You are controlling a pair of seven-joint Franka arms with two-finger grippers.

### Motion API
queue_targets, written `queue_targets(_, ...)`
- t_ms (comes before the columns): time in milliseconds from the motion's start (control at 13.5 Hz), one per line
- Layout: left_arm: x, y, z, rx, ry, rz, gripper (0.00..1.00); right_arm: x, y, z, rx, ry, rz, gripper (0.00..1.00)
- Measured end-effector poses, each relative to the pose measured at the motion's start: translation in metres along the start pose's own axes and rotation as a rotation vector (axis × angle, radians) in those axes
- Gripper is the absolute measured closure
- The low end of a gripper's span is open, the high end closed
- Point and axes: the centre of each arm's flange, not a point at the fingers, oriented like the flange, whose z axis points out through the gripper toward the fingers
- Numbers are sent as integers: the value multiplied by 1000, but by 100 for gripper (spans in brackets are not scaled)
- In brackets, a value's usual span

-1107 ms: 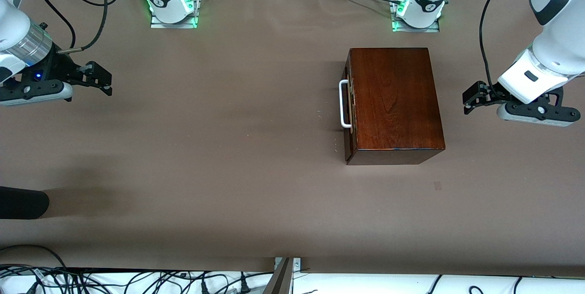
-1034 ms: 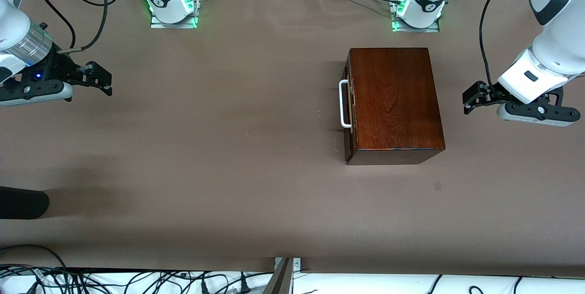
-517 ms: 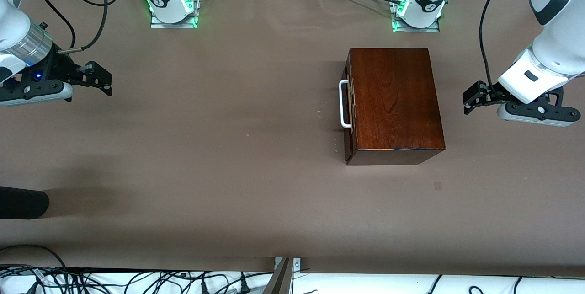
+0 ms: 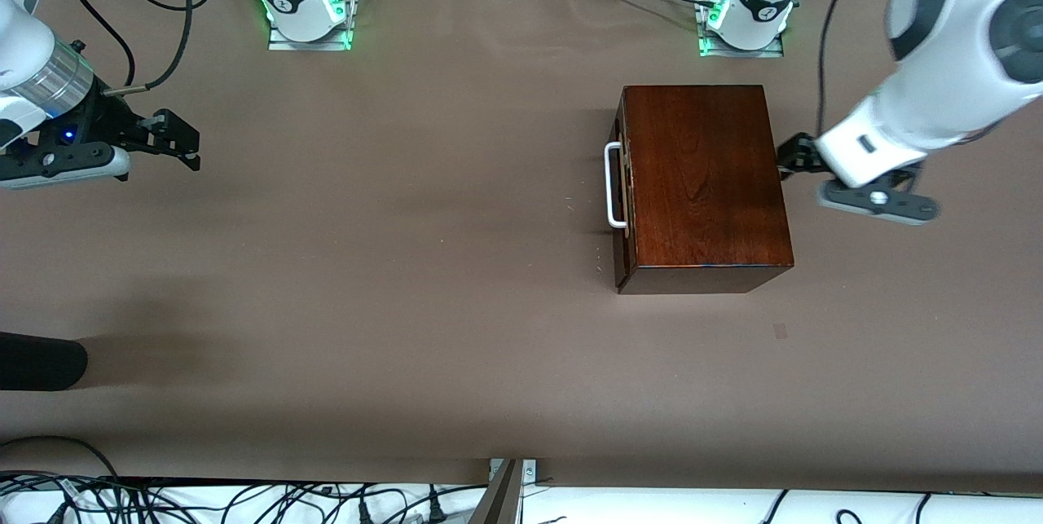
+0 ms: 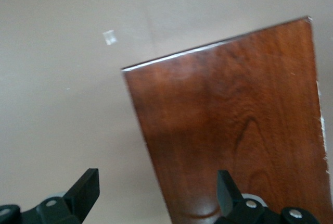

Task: Open drawer, take yellow block, close drawer

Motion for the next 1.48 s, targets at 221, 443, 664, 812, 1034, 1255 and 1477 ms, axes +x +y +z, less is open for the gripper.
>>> queue_targets(221, 13, 81, 5, -8, 11, 61, 0, 0, 0, 0, 0, 0, 0, 0)
queue_targets(443, 37, 186, 21, -23, 13, -53, 0, 0, 0, 0, 0, 0, 0, 0)
queue_targets(664, 58, 272, 76, -37, 9, -137, 0, 0, 0, 0, 0, 0, 0, 0)
queue_targets(812, 70, 292, 112, 2, 26, -142, 0, 0, 0, 0, 0, 0, 0, 0)
queue_targets(1034, 74, 303, 146, 50, 3, -126, 0, 0, 0, 0, 0, 0, 0, 0)
queue_targets(1255, 61, 303, 175, 153, -54, -196, 0, 0, 0, 0, -1, 1, 0, 0)
queue_targets(1477, 45, 324, 190, 215, -50, -257, 0, 0, 1, 0, -2, 0, 1, 0)
